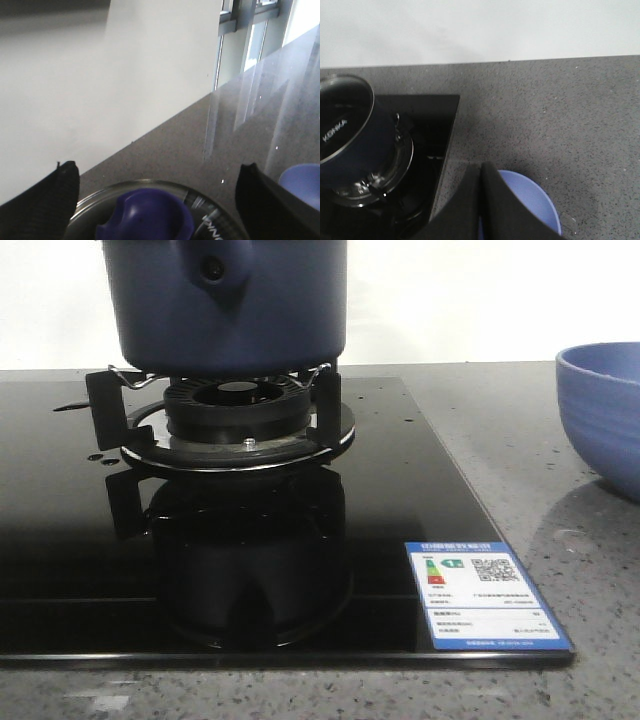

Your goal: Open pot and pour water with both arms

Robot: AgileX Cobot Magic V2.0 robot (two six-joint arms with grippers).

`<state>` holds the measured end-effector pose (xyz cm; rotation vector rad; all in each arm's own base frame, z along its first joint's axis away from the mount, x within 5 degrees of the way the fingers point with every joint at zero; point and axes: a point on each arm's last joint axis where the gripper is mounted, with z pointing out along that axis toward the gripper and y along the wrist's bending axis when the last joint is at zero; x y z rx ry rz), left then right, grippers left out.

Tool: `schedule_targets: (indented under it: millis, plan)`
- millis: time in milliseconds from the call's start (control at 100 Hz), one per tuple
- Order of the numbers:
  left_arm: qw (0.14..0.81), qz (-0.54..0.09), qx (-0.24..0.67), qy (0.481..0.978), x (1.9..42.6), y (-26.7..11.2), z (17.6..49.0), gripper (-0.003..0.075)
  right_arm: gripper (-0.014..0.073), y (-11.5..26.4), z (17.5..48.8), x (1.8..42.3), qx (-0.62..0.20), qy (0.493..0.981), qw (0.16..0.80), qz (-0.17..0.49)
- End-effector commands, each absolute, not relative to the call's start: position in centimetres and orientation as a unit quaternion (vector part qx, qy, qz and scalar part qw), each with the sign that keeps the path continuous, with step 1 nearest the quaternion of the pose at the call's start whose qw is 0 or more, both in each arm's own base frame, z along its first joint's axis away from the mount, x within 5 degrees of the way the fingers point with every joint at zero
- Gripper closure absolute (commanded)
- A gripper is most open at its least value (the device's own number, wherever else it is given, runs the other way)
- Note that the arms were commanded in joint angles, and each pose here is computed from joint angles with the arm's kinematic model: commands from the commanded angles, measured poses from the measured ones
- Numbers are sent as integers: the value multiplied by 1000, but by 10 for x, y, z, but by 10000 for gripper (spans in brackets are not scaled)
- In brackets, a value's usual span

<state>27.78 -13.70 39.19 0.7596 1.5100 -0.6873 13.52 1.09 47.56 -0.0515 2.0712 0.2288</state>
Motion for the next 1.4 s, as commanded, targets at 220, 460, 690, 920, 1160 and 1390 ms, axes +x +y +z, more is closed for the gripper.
schedule_targets:
  millis: [220,460,690,920,1160,1390]
  plan:
    - [673,-307,257,621,185,-100,432,492,659,17,423,92,-77,795,598,61]
    - [702,-247,239,624,117,-72,392,741,659,19,351,41,-78,754,648,77]
    - [713,-234,224,622,77,-57,346,741,659,19,331,5,-78,705,700,84]
    - [718,-232,223,617,61,-52,323,741,659,19,331,-4,-80,690,715,82]
    - [718,-232,223,618,60,-52,322,741,659,19,331,-4,-80,690,715,82]
    - [718,-232,223,618,60,-52,322,741,659,19,331,-4,-80,690,715,82]
